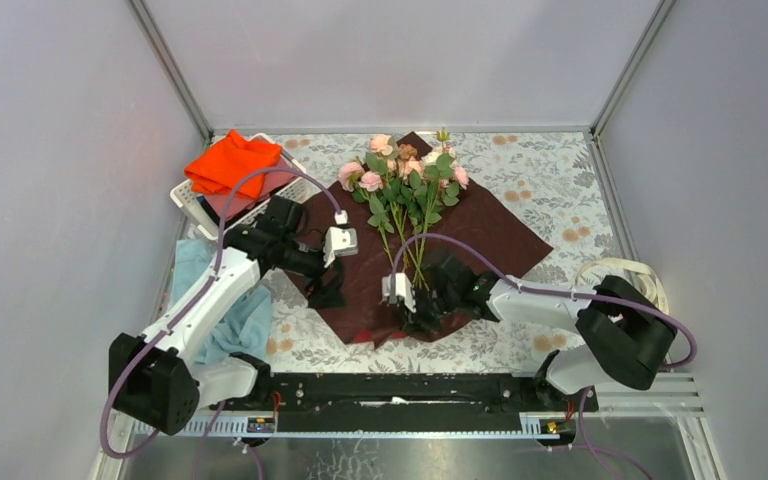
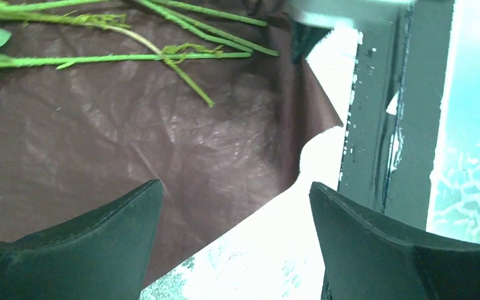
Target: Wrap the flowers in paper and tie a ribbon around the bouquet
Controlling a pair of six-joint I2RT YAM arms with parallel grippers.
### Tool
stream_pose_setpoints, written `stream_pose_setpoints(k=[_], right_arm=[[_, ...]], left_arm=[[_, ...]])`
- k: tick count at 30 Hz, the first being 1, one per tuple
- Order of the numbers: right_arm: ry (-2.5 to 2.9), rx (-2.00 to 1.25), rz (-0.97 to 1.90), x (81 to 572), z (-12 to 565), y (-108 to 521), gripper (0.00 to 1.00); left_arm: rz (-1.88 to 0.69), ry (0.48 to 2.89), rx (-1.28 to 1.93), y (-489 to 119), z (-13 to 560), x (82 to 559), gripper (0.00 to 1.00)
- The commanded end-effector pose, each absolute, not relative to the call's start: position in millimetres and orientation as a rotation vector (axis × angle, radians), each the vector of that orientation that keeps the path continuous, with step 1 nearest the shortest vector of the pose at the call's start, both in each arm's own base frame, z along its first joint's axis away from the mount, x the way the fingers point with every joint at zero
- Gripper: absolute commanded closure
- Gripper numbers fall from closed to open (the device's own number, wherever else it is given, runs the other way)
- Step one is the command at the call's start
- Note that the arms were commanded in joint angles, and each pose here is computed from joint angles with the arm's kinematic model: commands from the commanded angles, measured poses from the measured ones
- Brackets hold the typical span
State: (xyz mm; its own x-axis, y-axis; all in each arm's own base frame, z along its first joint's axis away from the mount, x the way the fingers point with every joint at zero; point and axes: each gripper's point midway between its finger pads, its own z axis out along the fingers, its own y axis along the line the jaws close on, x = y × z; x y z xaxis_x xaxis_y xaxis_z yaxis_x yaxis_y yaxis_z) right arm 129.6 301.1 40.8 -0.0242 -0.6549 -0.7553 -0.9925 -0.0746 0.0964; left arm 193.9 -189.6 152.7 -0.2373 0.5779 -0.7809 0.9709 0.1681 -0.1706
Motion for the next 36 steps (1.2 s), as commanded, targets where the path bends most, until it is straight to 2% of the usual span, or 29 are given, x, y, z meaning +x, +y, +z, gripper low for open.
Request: stream_pose_setpoints(k=[1, 6, 14, 15, 16, 20, 22, 23, 24, 27, 29, 31, 36], right_arm=[[1.776, -1.542, 1.198, 126, 75, 314, 1.00], [1.829, -1.475, 1.264, 129, 79, 310, 1.00], [1.830, -1.477, 1.271, 135, 84, 308, 0.99], [1.834, -1.481, 1.265, 135, 83, 308, 0.98], [1.844, -1.485, 1.258, 135, 82, 307, 0.97], [1.869, -1.465, 1.246, 139, 85, 305, 0.87], [1.887, -1.429, 1.247, 143, 92, 304, 0.73], [1.902, -1.404, 1.243, 145, 95, 302, 0.61], [1.931, -1.374, 1.237, 148, 98, 300, 0.54], [2.029, -1.253, 1.257, 153, 110, 291, 0.44], [2.094, -1.140, 1.263, 162, 118, 287, 0.41], [2.206, -1.000, 1.200, 175, 113, 284, 0.44], [2.506, -0.700, 1.092, 186, 79, 279, 0.69]], left_arm=[[-0.981, 1.764, 1.622, -199, 143, 160, 0.04], [-0.793, 1.701, 1.670, -224, 111, 159, 0.01], [-0.754, 1.693, 1.676, -247, 89, 172, 0.03], [-0.749, 1.682, 1.661, -251, 89, 175, 0.07], [-0.759, 1.683, 1.656, -253, 88, 175, 0.16], [-0.835, 1.653, 1.674, -259, 89, 160, 0.74], [-0.871, 1.633, 1.685, -260, 91, 153, 0.96], [-0.886, 1.628, 1.691, -259, 92, 149, 1.00], [-0.900, 1.627, 1.698, -259, 92, 147, 1.00], [-0.924, 1.636, 1.711, -258, 92, 142, 1.00], [-0.925, 1.644, 1.721, -257, 91, 140, 1.00], [-0.920, 1.661, 1.741, -256, 88, 136, 1.00], [-0.844, 1.678, 1.855, -255, 71, 119, 1.00]])
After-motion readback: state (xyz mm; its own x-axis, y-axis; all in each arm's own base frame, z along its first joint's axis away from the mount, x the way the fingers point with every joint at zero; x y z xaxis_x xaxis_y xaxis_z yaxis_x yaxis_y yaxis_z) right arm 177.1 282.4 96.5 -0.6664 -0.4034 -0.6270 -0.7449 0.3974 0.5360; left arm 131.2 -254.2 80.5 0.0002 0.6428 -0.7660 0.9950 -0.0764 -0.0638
